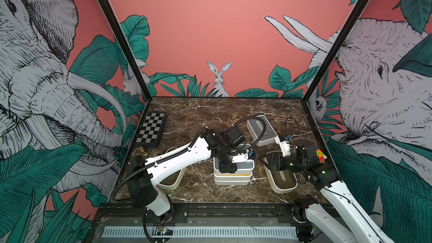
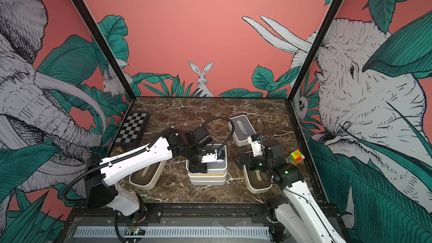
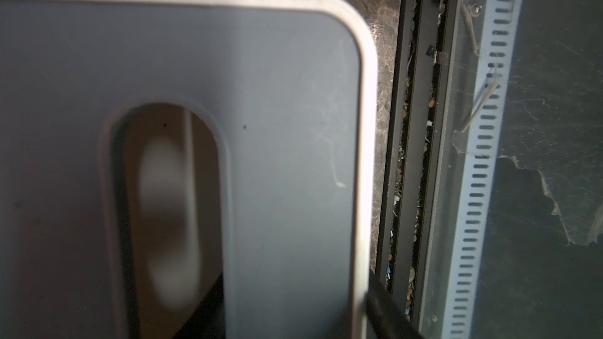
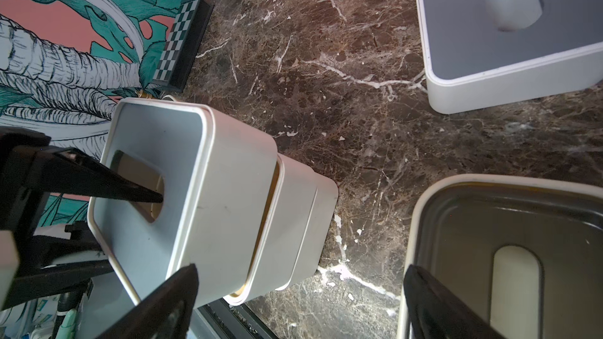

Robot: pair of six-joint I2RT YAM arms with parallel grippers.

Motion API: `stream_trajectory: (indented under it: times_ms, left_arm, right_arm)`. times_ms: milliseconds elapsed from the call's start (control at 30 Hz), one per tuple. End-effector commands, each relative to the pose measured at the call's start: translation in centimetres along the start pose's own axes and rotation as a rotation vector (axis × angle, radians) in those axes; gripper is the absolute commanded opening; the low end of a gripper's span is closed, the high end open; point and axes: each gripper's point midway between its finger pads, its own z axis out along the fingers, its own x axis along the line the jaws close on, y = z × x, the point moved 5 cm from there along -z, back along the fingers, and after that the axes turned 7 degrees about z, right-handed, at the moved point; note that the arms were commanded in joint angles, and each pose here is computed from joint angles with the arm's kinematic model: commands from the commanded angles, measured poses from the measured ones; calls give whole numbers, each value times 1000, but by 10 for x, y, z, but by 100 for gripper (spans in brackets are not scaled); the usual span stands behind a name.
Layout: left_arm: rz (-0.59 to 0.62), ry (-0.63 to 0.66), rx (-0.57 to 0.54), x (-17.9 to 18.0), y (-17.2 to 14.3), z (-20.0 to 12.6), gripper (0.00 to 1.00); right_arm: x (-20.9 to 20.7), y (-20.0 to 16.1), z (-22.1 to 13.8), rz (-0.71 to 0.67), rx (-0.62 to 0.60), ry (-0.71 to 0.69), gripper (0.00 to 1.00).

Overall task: Stack the tissue boxes
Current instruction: Place the tissue box at the tissue box.

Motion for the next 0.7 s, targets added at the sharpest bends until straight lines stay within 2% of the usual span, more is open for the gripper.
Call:
stream_trajectory:
  times_ms: [0,667]
  left_arm:
    - [13,43,-67,-3,7,-16,43]
    - [57,23,-48,-11,2,-14,44]
  right_arm:
    - [1,4,1,-4,-23,17,98]
    - [2,5,3,-3,-22,29,98]
